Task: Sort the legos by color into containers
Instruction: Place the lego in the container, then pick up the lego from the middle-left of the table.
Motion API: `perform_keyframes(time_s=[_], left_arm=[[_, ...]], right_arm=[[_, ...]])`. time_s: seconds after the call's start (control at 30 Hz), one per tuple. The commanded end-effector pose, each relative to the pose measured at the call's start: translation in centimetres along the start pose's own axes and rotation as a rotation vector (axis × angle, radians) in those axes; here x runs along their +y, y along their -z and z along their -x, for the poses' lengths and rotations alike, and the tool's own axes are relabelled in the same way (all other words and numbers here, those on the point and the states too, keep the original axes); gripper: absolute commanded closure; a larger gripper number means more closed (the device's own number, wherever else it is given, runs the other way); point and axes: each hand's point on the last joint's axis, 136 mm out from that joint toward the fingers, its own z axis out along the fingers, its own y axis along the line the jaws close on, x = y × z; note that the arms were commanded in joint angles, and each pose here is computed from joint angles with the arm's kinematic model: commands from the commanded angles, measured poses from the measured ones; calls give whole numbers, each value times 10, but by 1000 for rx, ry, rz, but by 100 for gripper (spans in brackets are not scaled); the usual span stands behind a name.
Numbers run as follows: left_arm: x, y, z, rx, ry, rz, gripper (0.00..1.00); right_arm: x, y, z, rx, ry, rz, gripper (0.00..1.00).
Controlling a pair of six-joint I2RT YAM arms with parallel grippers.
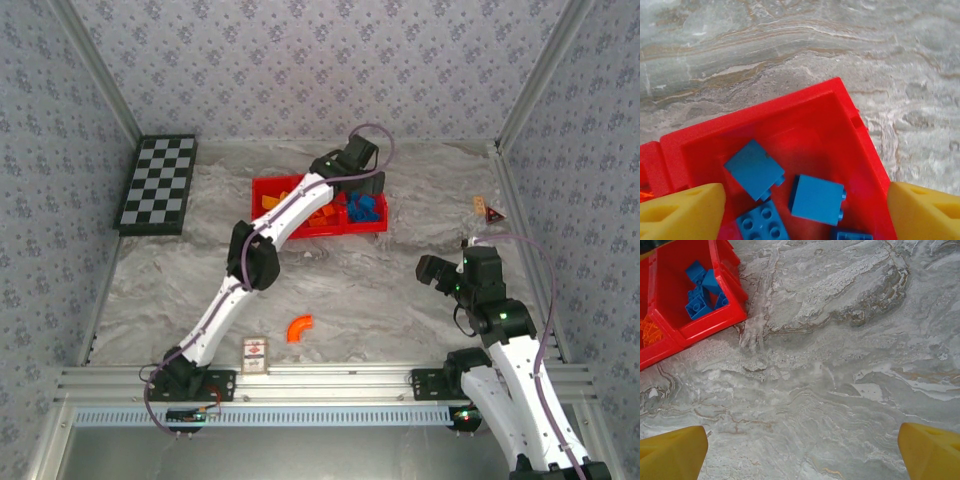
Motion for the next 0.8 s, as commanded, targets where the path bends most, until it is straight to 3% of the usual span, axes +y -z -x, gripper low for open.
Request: perform_keyframes(time_s=[0.0, 0.13, 0.27, 0.4, 0.53, 0.77], left_arm=[[-26, 86, 39, -82, -84, -59, 9], [-44, 120, 21, -42, -191, -93, 1], [-56, 152, -13, 30, -258, -152, 0], [-43, 182, -48, 71, -278, -137, 0], [-28, 214, -100, 129, -386, -122, 0], [16, 245, -212, 421, -508, -26, 1]], right_arm=[[0, 4, 2, -6, -9, -6, 0], [2, 6, 2, -14, -10, 3, 0], [3, 7, 3, -21, -9, 9, 0], [4, 10, 2, -17, -8, 15, 0], [5, 13, 4, -31, -6, 23, 0], [5, 11, 3, -32, -7, 26, 0]])
